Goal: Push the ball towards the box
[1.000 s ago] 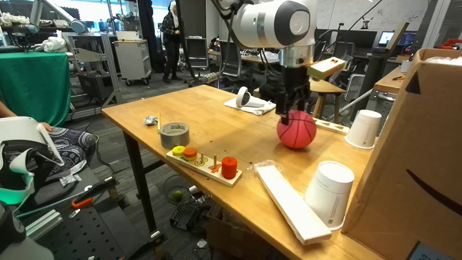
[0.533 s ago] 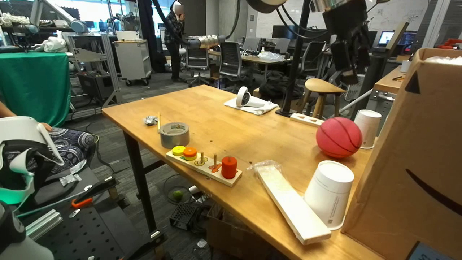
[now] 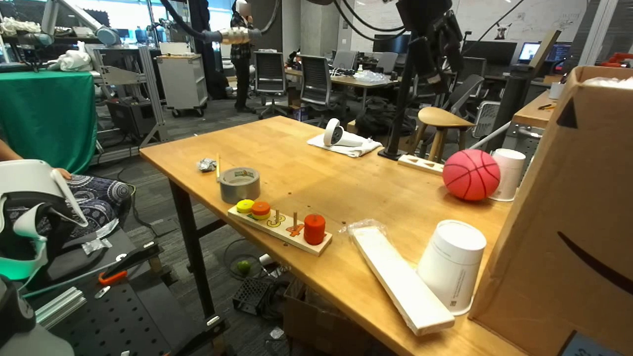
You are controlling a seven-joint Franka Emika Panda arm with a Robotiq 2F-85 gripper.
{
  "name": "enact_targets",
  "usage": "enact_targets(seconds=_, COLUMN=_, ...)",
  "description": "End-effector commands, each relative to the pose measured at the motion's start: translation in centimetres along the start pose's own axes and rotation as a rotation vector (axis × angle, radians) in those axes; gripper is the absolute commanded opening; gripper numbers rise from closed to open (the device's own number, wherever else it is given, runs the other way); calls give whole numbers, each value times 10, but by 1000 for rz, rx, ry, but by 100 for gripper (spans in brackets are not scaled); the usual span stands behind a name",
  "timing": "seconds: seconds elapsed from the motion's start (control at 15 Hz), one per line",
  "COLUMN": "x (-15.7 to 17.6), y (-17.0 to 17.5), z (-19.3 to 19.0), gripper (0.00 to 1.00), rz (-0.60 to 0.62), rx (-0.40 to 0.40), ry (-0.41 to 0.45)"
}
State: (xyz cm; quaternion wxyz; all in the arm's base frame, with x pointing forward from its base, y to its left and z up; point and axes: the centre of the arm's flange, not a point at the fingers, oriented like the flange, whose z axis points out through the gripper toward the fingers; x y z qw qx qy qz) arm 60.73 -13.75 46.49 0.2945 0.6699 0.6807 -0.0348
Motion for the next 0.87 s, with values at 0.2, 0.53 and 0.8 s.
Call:
enact_targets(seconds=0.2, x=33, y=-1, z=-3, gripper=100, rz=10, rx=4, ry=28)
enact_targets(seconds=0.53, x=33, y=-2, z=-4, gripper=100, rz=18, rx=5, ry=28)
enact_targets(seconds=0.8, x=33, y=-3, z=-4, gripper=100, rz=18, rx=5, ry=28)
